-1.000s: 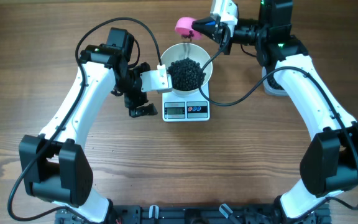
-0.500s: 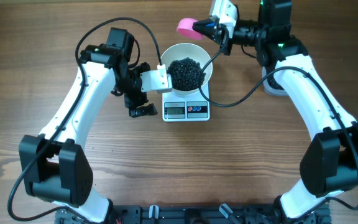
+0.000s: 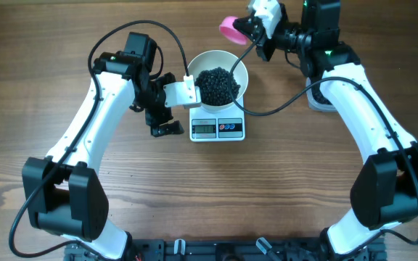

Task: Scoop item into bowl and weigh 150g on scale
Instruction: 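Raise the empty scoop with the right gripper and carry it to the tub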

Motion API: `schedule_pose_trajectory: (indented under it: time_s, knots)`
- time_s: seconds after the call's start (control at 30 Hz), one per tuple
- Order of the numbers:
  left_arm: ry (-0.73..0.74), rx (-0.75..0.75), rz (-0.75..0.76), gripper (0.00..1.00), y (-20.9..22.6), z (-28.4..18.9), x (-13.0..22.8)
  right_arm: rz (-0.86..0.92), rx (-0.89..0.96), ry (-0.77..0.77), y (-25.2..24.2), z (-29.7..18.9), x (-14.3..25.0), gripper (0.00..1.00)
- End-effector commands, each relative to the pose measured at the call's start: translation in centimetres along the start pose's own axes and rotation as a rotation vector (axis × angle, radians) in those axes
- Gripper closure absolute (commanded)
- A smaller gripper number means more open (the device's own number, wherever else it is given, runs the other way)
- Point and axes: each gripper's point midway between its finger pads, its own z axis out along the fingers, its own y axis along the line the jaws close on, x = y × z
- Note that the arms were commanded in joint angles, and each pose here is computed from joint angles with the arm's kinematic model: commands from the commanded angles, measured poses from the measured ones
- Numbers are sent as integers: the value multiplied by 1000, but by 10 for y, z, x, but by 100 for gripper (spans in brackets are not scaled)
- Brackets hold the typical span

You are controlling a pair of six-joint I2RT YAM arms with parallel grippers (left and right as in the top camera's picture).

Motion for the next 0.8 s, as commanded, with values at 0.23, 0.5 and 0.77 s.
schedule_pose_trajectory:
  time_s: [0.23,0.5,0.77]
  knots:
    - [-19,19,18,0,-4,3,-3,144,138,58,-23,-11,6,96]
    - [-19,19,18,0,-4,3,-3,537,367,23,-61,-22,10,96]
    - [-19,19,18,0,-4,3,-3,1040,501,-251,-119,-83,-7,96]
